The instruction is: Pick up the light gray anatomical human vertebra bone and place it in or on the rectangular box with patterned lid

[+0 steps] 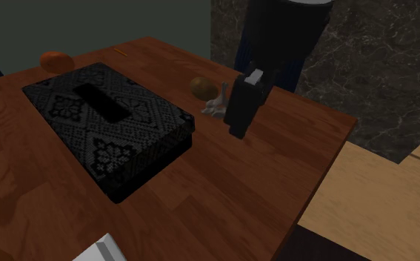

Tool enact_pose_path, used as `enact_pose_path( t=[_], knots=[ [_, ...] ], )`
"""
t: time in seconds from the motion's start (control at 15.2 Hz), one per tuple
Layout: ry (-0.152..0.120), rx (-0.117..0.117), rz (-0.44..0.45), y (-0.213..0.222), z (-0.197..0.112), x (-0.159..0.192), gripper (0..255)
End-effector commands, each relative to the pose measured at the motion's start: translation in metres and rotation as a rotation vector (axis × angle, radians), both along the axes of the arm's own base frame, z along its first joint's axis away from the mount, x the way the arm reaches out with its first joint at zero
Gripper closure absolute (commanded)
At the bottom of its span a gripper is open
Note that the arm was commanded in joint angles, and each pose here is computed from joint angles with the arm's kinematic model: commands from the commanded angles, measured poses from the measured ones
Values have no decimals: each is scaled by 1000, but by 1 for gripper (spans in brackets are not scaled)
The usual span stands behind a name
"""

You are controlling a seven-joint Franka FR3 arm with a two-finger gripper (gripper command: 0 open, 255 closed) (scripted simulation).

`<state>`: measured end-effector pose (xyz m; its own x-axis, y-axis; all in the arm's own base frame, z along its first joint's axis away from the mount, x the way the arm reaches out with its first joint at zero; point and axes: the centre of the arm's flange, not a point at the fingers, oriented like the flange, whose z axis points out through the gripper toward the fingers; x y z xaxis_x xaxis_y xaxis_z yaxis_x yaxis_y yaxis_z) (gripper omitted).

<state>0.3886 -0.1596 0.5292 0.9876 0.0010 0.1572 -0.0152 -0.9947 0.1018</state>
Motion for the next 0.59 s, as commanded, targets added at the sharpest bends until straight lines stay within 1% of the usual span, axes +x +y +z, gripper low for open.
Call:
enact_pose_path(
  t=[0.0, 0.53],
  knots=[
    [-7, -1, 17, -25, -9, 10, 0],
    [-30, 5, 79, -110, -48, 59, 0]
  ],
)
